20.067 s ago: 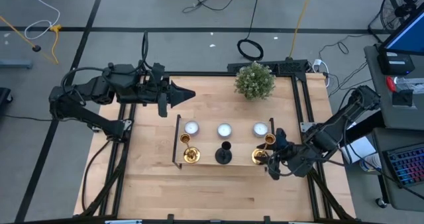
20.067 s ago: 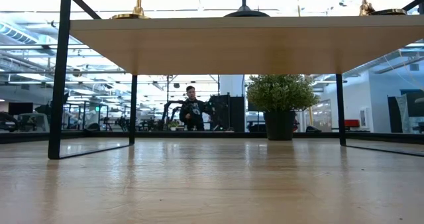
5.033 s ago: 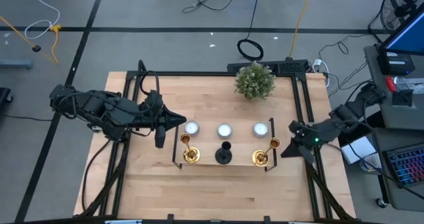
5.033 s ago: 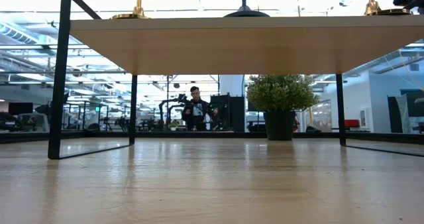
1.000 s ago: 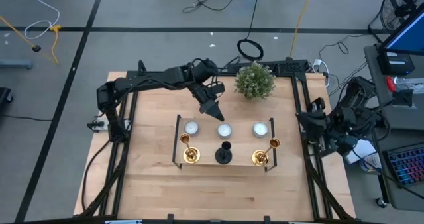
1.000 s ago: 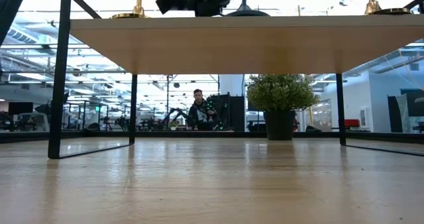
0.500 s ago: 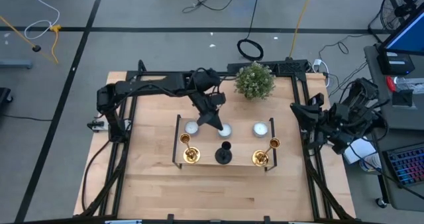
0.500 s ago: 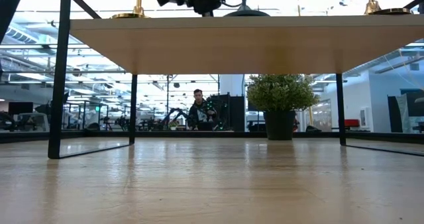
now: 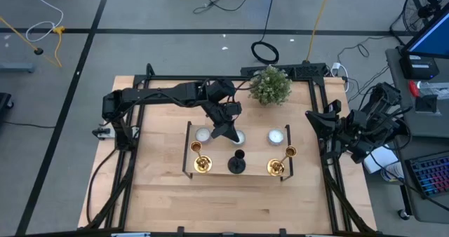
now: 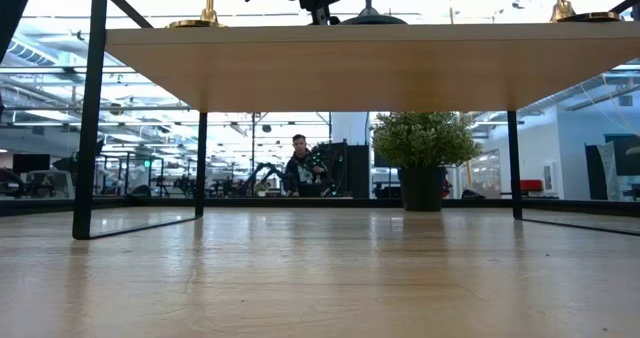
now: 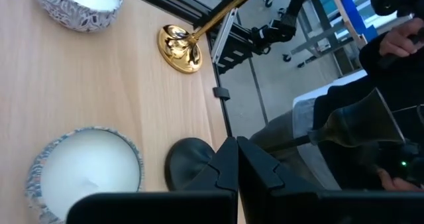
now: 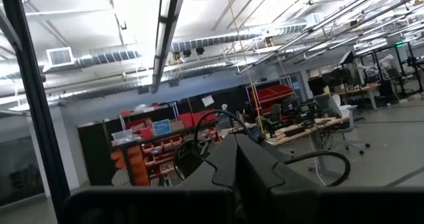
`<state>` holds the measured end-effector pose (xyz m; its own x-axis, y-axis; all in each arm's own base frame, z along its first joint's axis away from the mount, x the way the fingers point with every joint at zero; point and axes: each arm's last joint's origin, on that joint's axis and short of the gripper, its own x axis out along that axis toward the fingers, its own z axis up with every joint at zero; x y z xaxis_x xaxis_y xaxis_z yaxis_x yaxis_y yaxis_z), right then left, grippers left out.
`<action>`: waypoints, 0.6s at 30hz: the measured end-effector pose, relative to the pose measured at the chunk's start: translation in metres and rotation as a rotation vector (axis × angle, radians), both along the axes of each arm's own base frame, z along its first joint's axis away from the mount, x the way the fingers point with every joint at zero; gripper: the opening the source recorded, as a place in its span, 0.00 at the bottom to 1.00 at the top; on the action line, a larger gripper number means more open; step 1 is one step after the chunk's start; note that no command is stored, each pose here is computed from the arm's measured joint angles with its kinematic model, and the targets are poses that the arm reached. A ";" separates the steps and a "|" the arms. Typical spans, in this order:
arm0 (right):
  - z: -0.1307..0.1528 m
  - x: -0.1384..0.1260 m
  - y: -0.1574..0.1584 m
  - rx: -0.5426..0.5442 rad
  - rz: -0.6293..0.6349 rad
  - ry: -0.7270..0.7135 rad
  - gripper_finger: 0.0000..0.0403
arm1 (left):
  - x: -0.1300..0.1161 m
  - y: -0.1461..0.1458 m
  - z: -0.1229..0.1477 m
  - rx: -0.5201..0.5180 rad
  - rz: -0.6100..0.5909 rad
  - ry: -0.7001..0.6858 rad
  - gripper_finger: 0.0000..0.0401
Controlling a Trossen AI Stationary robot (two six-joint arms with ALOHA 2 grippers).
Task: Pick & Place candle stick holders
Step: Adjust the black candleholder on the shelf
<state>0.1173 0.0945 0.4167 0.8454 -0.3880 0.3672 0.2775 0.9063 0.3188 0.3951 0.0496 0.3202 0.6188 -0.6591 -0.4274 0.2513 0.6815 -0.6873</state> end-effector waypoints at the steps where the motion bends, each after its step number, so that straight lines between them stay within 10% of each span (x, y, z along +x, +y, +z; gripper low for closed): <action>1: 0.000 0.000 -0.001 0.010 0.002 -0.006 0.00 | 0.000 -0.002 0.000 -0.002 -0.003 0.002 0.00; 18: 0.000 0.000 0.000 0.006 0.004 -0.002 0.00 | 0.006 -0.035 -0.001 0.020 -0.036 0.004 0.00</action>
<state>0.1174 0.0947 0.4166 0.8462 -0.3866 0.3667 0.2731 0.9056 0.3245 0.4012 0.0147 0.3196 0.5932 -0.6721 -0.4431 0.2728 0.6857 -0.6748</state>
